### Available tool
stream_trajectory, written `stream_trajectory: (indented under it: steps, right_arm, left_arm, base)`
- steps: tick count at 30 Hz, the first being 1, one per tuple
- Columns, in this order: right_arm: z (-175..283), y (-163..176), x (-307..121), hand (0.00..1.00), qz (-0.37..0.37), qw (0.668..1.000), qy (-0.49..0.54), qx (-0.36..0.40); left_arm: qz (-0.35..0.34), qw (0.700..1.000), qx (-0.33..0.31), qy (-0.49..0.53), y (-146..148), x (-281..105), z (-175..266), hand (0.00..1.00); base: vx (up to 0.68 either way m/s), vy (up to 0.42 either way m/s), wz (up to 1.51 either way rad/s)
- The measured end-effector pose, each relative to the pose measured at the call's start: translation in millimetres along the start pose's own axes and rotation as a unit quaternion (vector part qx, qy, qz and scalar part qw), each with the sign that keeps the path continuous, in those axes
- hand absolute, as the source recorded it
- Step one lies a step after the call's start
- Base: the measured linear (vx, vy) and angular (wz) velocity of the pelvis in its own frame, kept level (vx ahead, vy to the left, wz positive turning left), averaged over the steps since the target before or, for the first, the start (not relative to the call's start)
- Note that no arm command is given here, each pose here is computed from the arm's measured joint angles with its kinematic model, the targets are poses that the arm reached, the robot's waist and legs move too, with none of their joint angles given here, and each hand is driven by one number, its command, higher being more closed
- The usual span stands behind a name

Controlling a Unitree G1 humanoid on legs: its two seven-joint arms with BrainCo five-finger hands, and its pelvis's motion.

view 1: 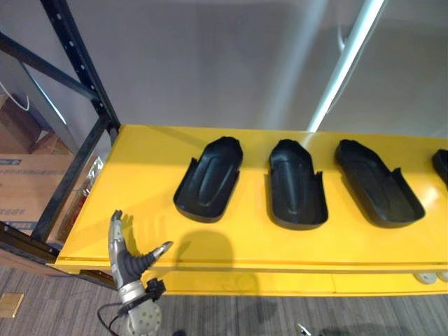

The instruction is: Walk over and take plastic housings, then place them on the shelf

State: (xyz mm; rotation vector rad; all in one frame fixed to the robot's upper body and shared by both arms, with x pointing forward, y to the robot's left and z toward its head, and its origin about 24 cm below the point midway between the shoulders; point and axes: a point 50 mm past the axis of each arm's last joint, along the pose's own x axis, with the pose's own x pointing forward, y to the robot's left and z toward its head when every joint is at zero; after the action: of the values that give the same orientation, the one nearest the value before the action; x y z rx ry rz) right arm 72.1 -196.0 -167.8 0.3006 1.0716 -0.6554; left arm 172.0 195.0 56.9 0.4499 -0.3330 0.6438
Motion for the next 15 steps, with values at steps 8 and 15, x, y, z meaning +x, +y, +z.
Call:
stream_trajectory:
  steps: [8,15]
  right_arm:
    - [-14.4,-22.8,-1.9,0.00,-0.028,0.999,0.025,-0.007]
    - [-20.9,-31.3,-3.5,0.00,-0.042,0.999,0.035,0.003]
  left_arm:
    - [0.118,0.980,-0.067,-0.142,32.9,29.1,63.8,0.00]
    - [0.269,0.942,-0.025,-0.201,82.7,43.3,77.0,0.00]
  base:
    - [0.00,-0.001,0.00]
    - [-0.01,-0.003,0.03]
